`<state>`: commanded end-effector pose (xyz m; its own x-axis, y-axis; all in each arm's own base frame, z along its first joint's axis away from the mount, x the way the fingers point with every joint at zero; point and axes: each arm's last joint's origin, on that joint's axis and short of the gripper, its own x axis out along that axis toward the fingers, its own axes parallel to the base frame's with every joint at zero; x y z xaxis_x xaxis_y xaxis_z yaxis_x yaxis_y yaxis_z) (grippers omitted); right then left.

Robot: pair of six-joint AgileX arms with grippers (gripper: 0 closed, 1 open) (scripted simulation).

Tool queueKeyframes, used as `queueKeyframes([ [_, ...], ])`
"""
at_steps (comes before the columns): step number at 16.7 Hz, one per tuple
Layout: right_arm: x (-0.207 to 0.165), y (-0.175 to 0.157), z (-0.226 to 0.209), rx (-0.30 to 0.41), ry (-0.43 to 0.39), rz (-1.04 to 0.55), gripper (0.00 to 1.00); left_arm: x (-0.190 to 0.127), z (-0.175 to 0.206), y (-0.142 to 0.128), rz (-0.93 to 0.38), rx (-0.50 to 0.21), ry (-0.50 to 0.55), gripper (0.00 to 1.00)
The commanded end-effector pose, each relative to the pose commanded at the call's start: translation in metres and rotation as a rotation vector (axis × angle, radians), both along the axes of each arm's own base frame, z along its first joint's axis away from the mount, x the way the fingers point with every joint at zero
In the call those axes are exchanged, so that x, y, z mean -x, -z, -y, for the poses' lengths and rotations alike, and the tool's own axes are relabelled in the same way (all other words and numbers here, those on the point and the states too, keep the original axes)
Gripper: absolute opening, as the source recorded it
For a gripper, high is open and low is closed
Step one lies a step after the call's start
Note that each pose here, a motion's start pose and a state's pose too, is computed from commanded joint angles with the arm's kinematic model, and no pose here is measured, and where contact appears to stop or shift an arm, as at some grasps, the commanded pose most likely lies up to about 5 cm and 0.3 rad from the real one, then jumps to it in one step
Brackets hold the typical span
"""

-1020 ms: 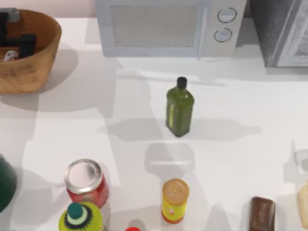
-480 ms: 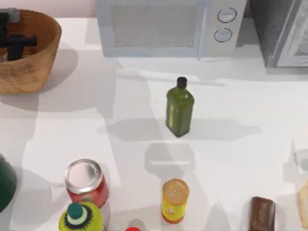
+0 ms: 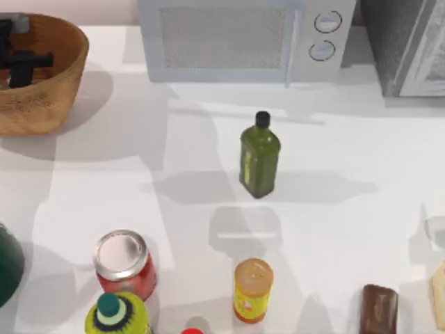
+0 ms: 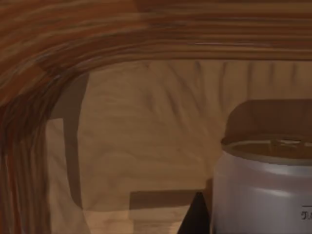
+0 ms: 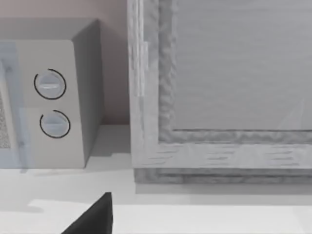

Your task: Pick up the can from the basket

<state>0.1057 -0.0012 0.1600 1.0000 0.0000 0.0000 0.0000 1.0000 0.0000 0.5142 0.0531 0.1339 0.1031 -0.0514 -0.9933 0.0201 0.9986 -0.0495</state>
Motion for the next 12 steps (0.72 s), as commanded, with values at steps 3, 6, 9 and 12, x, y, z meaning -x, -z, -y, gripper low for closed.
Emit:
queueKeyframes([
  [3,0.0,0.0,0.0,0.0,0.0,0.0,1.0,0.007,-0.003,-0.02,0.018,-0.008,-0.019,0.0],
  [6,0.0,0.0,0.0,0.0,0.0,0.0,1.0,0.009,-0.001,-0.029,0.038,-0.012,-0.016,0.0],
  [9,0.0,0.0,0.0,0.0,0.0,0.0,1.0,0.02,0.004,-0.061,0.118,-0.024,-0.008,0.0],
  [12,0.0,0.0,0.0,0.0,0.0,0.0,1.0,0.044,0.012,-0.108,0.241,-0.039,-0.004,0.0],
])
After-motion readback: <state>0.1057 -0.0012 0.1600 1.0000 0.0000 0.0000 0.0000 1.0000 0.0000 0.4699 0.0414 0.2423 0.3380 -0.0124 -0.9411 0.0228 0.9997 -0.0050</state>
